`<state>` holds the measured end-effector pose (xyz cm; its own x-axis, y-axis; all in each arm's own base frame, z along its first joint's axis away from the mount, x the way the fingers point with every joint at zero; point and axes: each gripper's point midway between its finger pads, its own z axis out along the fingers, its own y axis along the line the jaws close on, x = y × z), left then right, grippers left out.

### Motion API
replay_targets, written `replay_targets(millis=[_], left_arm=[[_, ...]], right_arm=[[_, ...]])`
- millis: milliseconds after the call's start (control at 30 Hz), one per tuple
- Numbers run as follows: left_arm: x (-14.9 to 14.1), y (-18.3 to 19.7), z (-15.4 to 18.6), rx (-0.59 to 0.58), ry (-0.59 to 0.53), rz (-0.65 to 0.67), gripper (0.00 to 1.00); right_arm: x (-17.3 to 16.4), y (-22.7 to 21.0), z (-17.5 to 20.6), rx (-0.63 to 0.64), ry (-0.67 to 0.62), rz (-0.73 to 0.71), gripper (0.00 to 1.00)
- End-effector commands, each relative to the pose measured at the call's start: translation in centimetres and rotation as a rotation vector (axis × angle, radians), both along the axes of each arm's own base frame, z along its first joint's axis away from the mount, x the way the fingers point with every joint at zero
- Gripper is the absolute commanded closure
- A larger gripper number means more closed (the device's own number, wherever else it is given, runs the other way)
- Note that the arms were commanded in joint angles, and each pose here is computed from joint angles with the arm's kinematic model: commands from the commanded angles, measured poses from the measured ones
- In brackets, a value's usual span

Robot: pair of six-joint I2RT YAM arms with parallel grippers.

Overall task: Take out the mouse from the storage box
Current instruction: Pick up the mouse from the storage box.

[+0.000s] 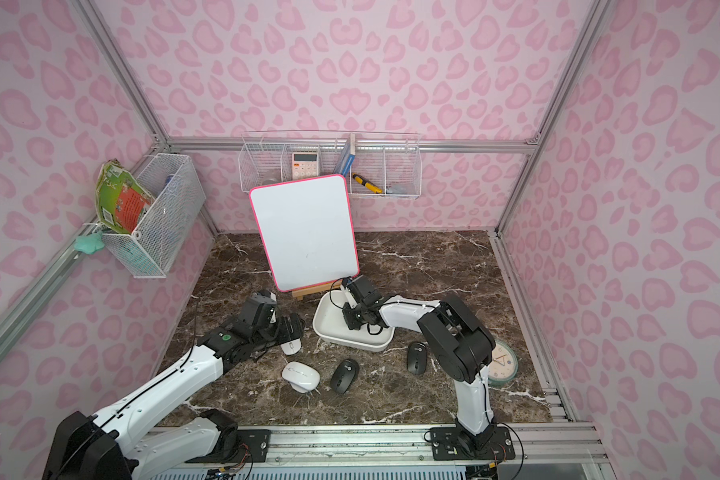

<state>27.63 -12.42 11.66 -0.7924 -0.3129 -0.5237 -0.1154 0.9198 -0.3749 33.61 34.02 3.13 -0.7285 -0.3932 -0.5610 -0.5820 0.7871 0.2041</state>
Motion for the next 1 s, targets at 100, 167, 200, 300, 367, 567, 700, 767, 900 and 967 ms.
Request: replay_targets(millis=[100, 167, 200, 300, 367, 567, 700, 767, 900, 967], left_arm=[[0.0, 0.3, 0.3, 0.009, -0.013, 0.005, 0.01], [-0.2, 0.5, 0.6, 0.015, -0.014, 0.003, 0.01], [-0.3, 0.5, 0.8, 0.016, -0.021, 0.002, 0.01], [-0.4, 0.8, 1.1, 0.017, -0.042, 0.01, 0.01], [-0.4, 1.0, 1.2, 0.015, -0.054, 0.018, 0.01], [-0.8, 1.6, 1.6, 0.022, -0.086, 0.033, 0.01], [-1.3, 2.1, 1.8, 0.032, -0.104, 0.035, 0.01], [-1.6, 2.4, 1.9, 0.036, -0.112, 0.035, 0.01], [-2.0, 2.7, 1.7, 0.037, -0.128, 0.037, 0.01], [-2.1, 2.9, 1.6, 0.04, -0.135, 0.041, 0.01]], right_arm=[[-0.2, -0.6, 1.1, -0.033, -0.017, -0.028, 0.77], [-0.1, -0.9, 1.8, -0.035, -0.028, -0.039, 0.78], [-0.2, -1.1, 2.1, -0.038, -0.033, -0.045, 0.79], [-0.3, -1.6, 3.9, -0.032, -0.057, -0.056, 0.8], [-0.6, -2.3, 4.9, -0.032, -0.069, -0.071, 0.8], [-1.9, -4.6, 8.1, -0.053, -0.104, -0.123, 0.81], [-3.0, -6.2, 9.2, -0.087, -0.111, -0.159, 0.81], [-3.9, -6.9, 9.7, -0.109, -0.116, -0.179, 0.82], [-6.0, -7.8, 10.2, -0.127, -0.111, -0.205, 0.82], [-7.1, -8.4, 10.4, -0.142, -0.104, -0.222, 0.82]])
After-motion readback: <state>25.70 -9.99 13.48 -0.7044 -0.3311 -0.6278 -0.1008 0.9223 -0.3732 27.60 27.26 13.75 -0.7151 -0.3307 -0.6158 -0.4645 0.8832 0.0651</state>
